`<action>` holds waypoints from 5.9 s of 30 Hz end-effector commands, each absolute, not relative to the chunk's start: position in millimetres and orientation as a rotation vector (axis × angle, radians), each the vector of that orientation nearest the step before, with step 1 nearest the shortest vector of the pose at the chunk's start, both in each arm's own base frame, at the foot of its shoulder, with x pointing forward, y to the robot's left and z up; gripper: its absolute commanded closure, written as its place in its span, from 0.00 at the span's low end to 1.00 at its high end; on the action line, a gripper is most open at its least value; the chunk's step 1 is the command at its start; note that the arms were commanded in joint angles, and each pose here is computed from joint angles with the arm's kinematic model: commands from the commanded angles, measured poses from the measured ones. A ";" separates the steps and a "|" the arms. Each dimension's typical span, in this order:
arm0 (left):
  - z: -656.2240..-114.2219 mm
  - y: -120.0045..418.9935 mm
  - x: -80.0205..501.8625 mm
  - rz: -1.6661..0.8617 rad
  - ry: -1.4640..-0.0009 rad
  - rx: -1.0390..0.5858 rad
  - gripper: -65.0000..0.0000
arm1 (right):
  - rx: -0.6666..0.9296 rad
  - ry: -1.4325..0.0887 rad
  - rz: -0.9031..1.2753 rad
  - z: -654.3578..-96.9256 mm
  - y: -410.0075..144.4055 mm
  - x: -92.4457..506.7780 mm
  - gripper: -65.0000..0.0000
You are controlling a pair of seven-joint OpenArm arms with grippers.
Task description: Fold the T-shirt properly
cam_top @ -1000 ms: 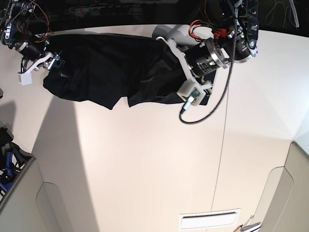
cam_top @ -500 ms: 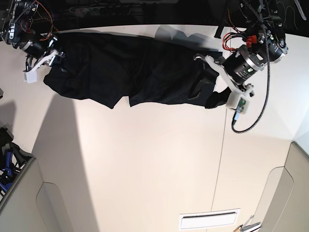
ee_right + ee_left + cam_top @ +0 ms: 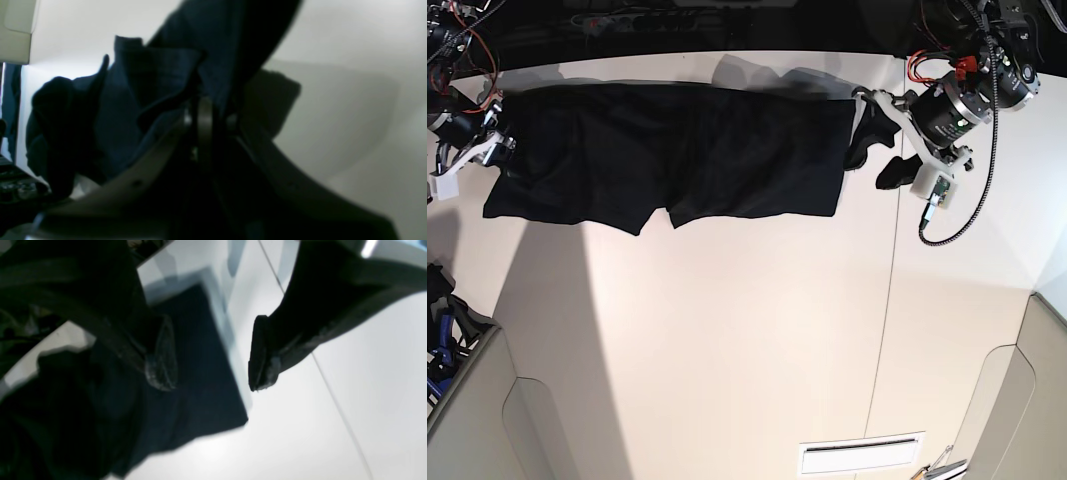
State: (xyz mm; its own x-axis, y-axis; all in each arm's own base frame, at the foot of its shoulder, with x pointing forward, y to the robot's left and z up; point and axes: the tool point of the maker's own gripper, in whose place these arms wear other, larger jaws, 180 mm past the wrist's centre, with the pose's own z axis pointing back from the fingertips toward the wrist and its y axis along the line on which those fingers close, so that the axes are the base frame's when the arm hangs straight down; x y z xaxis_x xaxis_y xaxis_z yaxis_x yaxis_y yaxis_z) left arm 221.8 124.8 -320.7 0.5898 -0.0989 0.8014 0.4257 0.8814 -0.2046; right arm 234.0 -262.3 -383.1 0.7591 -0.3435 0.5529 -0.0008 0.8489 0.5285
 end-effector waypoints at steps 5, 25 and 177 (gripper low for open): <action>-341.7 132.1 220.1 -0.247 -0.866 -0.433 0.43 | 0.555 -0.809 -0.148 -340.4 -278.1 257.8 1.00; -398.6 79.2 209.7 -0.257 -0.735 -0.602 0.43 | 0.814 -1.003 0.280 -247.3 -90.3 274.2 1.00; -414.3 108.7 214.3 -0.221 -0.648 -0.348 1.00 | 0.867 -0.566 0.502 -371.4 81.6 335.4 1.00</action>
State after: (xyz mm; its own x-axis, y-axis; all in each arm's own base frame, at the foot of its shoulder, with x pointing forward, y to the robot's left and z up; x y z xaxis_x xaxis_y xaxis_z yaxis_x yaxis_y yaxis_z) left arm 213.8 98.9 -411.8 0.7709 -0.0796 0.6320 0.3261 0.9016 -0.2842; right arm 326.1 76.6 -388.1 0.7737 0.1962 0.6024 -0.5884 0.5749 0.5686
